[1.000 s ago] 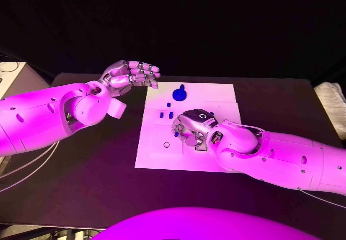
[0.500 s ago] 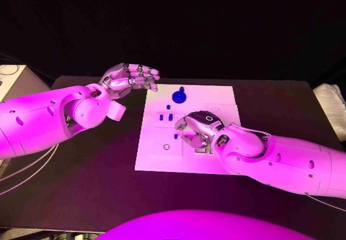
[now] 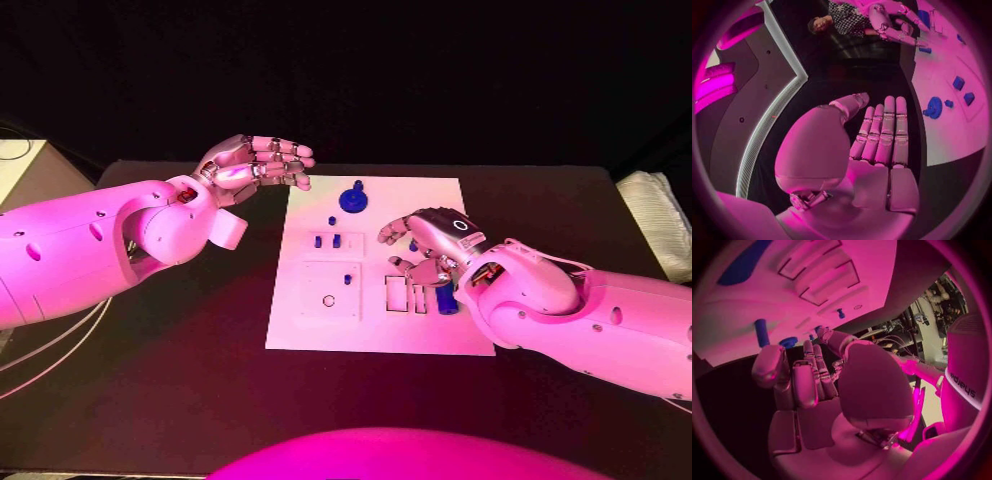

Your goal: Assemble the parts on the task board

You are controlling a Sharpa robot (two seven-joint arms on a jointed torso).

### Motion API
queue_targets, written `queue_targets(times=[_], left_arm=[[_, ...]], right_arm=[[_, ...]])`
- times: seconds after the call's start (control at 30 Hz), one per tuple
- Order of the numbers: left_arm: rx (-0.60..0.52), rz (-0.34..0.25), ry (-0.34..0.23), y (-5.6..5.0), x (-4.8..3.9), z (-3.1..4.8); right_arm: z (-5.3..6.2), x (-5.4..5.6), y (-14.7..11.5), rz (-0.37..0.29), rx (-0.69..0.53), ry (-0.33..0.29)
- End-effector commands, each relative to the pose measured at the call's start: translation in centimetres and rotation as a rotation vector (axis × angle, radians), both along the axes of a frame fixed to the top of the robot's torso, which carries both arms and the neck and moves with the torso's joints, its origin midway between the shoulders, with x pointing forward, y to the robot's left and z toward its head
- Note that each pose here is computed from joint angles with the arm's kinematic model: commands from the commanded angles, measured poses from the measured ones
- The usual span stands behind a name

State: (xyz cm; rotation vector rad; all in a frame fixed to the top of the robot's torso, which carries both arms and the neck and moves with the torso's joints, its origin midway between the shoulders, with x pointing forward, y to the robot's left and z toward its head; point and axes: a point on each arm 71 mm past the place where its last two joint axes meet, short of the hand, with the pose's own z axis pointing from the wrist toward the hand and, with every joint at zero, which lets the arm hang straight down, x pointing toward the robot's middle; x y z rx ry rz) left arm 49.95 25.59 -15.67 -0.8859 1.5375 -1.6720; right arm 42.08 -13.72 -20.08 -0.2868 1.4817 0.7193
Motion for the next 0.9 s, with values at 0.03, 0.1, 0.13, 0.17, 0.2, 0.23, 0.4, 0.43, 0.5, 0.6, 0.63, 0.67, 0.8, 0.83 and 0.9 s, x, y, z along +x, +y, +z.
queue_targets(times=[0.03,0.1,0.13,0.17,0.2,0.23,0.4,0.43,0.5,0.6,0.63,0.67,0.8,0.83,0.9], left_arm=[[-0.011,-0.018,-0.002,-0.2,-0.08,0.10],[-0.012,-0.020,-0.003,-0.2,-0.09,0.10],[-0.013,-0.021,-0.003,-0.2,-0.09,0.11],[-0.013,-0.022,-0.003,-0.2,-0.10,0.11],[-0.014,-0.023,-0.003,-0.3,-0.10,0.11],[-0.014,-0.024,-0.003,-0.3,-0.10,0.11],[-0.015,-0.028,-0.002,-0.5,-0.08,0.10],[-0.016,-0.029,-0.002,-0.6,-0.07,0.09],[-0.016,-0.031,-0.002,-0.7,-0.07,0.09],[-0.017,-0.034,-0.001,-0.8,-0.07,0.08],[-0.016,-0.034,-0.001,-0.8,-0.07,0.08],[-0.016,-0.034,0.000,-0.8,-0.07,0.07],[-0.013,-0.031,0.003,-0.6,-0.03,0.03],[-0.012,-0.030,0.005,-0.5,-0.02,0.01],[-0.010,-0.031,0.007,-0.4,-0.03,0.00]], right_arm=[[0.9,0.4,-0.8,-0.014,0.028,0.003],[1.7,1.1,-1.9,-0.028,0.015,-0.004],[2.1,1.5,-2.3,-0.034,0.009,-0.009],[2.3,1.8,-2.8,-0.039,0.002,-0.013],[2.5,2.1,-3.1,-0.044,-0.004,-0.015],[2.7,2.5,-3.4,-0.051,-0.012,-0.017],[2.7,3.9,-4.6,-0.082,-0.063,0.004],[2.6,4.1,-4.7,-0.086,-0.079,0.012],[2.4,4.4,-4.7,-0.088,-0.107,0.028],[1.9,4.7,-4.5,-0.084,-0.153,0.054],[1.7,4.7,-4.4,-0.081,-0.167,0.061],[1.5,4.7,-4.2,-0.078,-0.180,0.069],[1.1,4.8,-4.0,-0.073,-0.217,0.093],[0.9,4.8,-4.0,-0.072,-0.228,0.100],[0.8,4.7,-3.9,-0.070,-0.243,0.109]])
